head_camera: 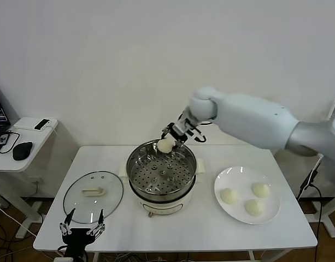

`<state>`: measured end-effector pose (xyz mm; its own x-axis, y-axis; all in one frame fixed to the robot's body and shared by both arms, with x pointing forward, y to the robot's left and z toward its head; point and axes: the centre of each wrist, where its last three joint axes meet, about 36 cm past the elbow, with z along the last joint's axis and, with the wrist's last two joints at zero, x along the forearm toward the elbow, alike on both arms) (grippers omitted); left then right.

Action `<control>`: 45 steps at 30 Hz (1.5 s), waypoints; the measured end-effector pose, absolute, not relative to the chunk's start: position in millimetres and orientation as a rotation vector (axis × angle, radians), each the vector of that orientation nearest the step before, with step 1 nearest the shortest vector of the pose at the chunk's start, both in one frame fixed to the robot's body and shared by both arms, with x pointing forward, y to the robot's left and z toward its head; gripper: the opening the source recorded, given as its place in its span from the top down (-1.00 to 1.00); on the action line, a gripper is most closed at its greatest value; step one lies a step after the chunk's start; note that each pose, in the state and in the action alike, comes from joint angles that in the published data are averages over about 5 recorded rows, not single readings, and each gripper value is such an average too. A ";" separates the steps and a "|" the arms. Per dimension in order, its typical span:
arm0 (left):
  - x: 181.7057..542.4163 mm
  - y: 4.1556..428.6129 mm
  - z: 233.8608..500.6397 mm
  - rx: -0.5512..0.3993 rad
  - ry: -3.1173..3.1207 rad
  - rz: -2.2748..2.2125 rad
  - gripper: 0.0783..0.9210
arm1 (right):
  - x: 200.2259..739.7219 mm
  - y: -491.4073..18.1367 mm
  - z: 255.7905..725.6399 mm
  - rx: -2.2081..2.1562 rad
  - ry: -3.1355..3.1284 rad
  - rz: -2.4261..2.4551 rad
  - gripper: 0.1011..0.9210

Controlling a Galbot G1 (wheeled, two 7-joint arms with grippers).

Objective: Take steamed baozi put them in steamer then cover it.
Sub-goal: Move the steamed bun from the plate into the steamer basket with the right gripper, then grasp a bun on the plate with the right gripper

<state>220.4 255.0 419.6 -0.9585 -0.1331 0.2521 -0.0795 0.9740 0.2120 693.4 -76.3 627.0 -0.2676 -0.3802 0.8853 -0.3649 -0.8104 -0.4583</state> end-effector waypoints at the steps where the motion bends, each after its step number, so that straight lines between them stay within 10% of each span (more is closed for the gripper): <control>1: 220.4 255.0 419.1 0.158 -2.853 -0.290 -0.77 | 694.6 -73.3 623.2 -1.892 0.931 -2.303 -0.15; 20: 223.5 257.6 418.5 0.164 -2.858 -0.302 -0.77 | 709.5 -40.7 574.1 -1.868 0.619 -2.324 -0.19; 26: 223.7 257.2 419.6 0.169 -2.861 -0.301 -0.77 | 709.7 -37.9 572.0 -1.867 0.608 -2.323 -0.52; 45: 226.3 255.0 427.4 0.125 -2.873 -0.309 -0.77 | 684.7 -123.1 670.9 -1.927 1.113 -2.415 -0.76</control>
